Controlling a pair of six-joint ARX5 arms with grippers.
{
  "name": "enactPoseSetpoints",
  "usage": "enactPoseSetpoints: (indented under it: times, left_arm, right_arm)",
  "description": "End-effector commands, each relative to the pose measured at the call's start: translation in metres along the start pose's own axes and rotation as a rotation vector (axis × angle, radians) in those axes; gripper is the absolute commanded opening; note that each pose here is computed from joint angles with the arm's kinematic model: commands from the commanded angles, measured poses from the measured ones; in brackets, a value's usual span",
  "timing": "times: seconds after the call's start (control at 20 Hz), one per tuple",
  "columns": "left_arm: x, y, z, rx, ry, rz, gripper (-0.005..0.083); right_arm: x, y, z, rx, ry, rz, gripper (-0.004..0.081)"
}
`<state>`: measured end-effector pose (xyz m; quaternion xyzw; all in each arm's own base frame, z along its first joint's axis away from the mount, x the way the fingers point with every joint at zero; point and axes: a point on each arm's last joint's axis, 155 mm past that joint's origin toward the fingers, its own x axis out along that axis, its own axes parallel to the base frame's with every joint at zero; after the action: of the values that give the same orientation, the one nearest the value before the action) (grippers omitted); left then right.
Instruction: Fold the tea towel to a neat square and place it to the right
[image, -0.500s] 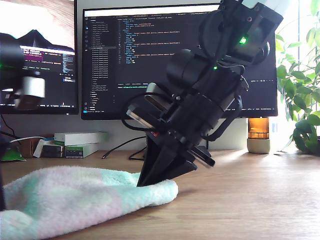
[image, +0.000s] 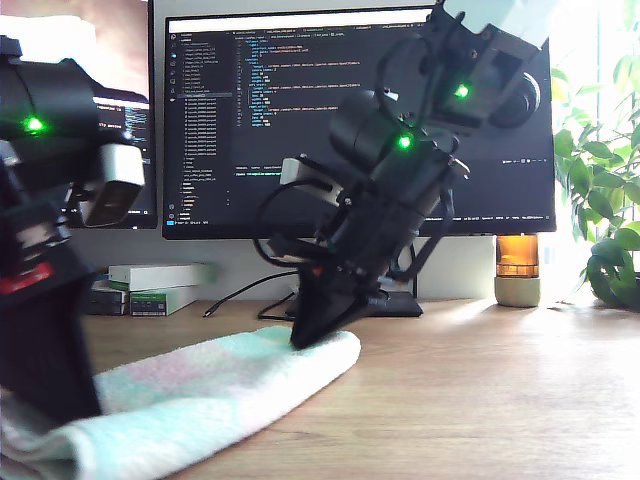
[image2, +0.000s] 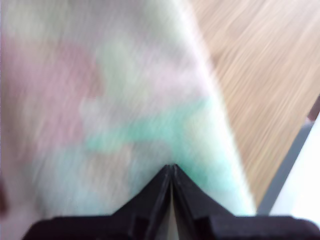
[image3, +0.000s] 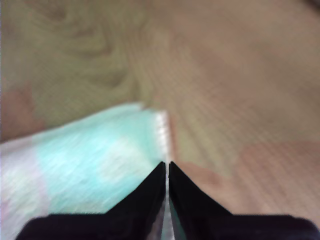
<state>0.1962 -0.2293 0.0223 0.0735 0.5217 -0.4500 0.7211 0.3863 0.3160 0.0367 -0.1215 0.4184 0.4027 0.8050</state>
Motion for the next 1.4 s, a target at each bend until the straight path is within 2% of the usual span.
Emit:
enactPoseSetpoints:
  times: [0.0,0.1,0.25,0.4,0.65,0.9,1.1,1.35]
  left_arm:
    - [0.012,-0.001,-0.015,-0.027,0.047,-0.004,-0.0024]
    - [0.022,-0.003,-0.026,-0.058,0.098,-0.015,-0.0024]
    - [0.032,-0.004,-0.035,-0.069,0.137,-0.029,-0.0024]
    - [0.040,-0.003,-0.028,-0.065,0.113,-0.029,-0.0024]
    - [0.050,0.002,-0.009,-0.070,0.040,-0.025,-0.0024]
    - [0.057,0.008,0.011,-0.079,-0.041,-0.017,-0.0024]
    - [0.066,0.005,0.020,-0.091,-0.074,-0.036,-0.0024]
    - [0.072,-0.014,0.037,-0.063,-0.134,-0.091,-0.0024]
  right_arm:
    - [0.015,0.006,-0.017,0.003,0.048,0.033,-0.0012]
    - [0.016,0.021,-0.016,0.001,0.043,0.095,-0.0012]
    - [0.008,0.031,0.003,0.032,0.014,0.163,-0.0012]
    - [0.000,0.027,0.018,0.037,0.009,0.162,-0.0012]
    - [-0.023,0.003,0.047,0.067,-0.018,0.137,-0.0012]
    - [-0.040,-0.012,0.052,0.084,0.000,0.140,-0.0012]
    - [-0.041,-0.011,0.046,0.093,0.021,0.158,-0.0012]
    - [-0.042,-0.005,0.041,0.093,0.041,0.182,-0.0012]
